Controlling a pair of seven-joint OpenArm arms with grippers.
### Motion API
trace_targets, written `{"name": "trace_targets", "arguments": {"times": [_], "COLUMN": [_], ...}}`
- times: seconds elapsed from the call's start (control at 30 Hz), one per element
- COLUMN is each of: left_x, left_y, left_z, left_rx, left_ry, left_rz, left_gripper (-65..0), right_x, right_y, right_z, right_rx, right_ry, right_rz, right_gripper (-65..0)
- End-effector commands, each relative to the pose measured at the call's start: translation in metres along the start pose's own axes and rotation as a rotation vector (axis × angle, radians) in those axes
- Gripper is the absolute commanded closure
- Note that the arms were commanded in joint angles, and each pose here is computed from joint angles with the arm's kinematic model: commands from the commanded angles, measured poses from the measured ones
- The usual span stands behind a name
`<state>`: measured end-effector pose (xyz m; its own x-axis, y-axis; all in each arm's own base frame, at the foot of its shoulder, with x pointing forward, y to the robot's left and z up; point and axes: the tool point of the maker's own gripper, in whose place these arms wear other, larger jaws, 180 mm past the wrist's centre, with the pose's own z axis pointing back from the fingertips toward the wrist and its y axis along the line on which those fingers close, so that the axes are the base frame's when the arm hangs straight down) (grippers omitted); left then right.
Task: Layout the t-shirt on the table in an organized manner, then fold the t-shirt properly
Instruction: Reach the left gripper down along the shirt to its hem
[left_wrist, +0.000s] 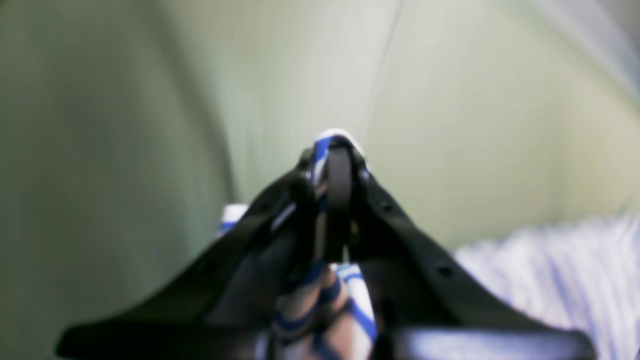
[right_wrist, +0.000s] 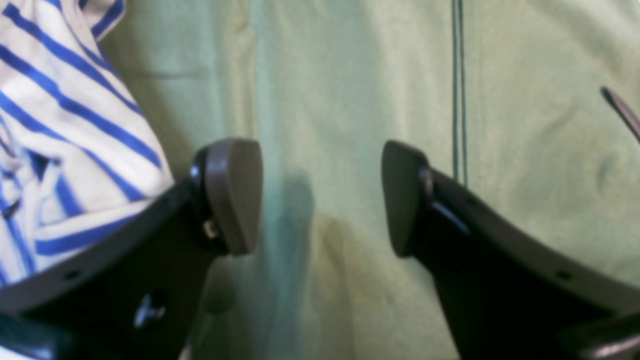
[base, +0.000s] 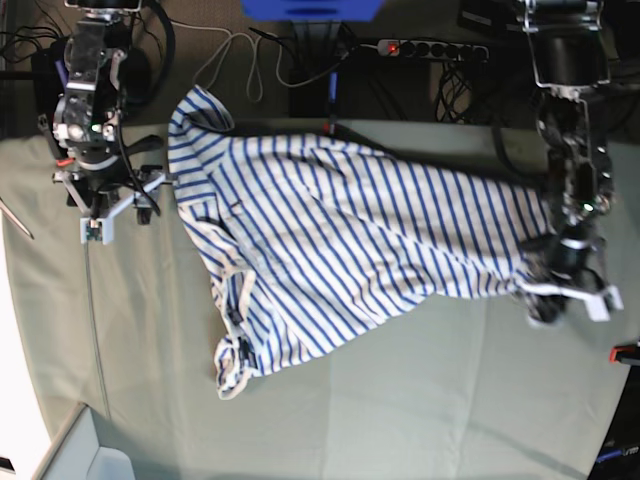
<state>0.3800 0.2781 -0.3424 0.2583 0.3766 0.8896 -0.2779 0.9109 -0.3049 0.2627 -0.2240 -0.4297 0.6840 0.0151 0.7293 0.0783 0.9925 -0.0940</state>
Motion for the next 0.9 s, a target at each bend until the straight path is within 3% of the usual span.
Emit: {"name": "trace_targets", "arguments": {"times": [0.0, 0.1, 0.23, 0.63, 0.87], "left_x": [0.033, 0.079, 0.120, 0.192, 0.204], "left_y": [-0.005, -0.018, -0.024, -0.044, -0.046], "left_z": [0.000, -0.007, -0.028, -0.089, -0.119], "left_rx": [-0.019, -0.041, -0.042, -0.034, -0.003], "left_ry": [-0.086, -0.192, -0.254, -0.293, -0.270], "left_rz": [-0.012, -0.007, 0.019, 0.151, 0.233], "left_gripper": [0.0, 0.0, 0.0, 0.0, 0.0], "right_x": [0.013, 0.013, 0.013, 0.012, 0.013], "right_y": [-0.002, -0.002, -0.002, -0.004, -0.004], "right_z": [0.001, 0.001, 0.001, 0.002, 0.002], "right_rx": [0.001, 0.001, 0.002, -0.002, -0.002], "right_ry": [-0.042, -0.042, -0.042, -0.041, -0.043], "right_rz": [0.009, 0.009, 0.007, 0.011, 0.011], "right_gripper": [-38.8, -38.8, -38.8, -38.8, -38.8]}}
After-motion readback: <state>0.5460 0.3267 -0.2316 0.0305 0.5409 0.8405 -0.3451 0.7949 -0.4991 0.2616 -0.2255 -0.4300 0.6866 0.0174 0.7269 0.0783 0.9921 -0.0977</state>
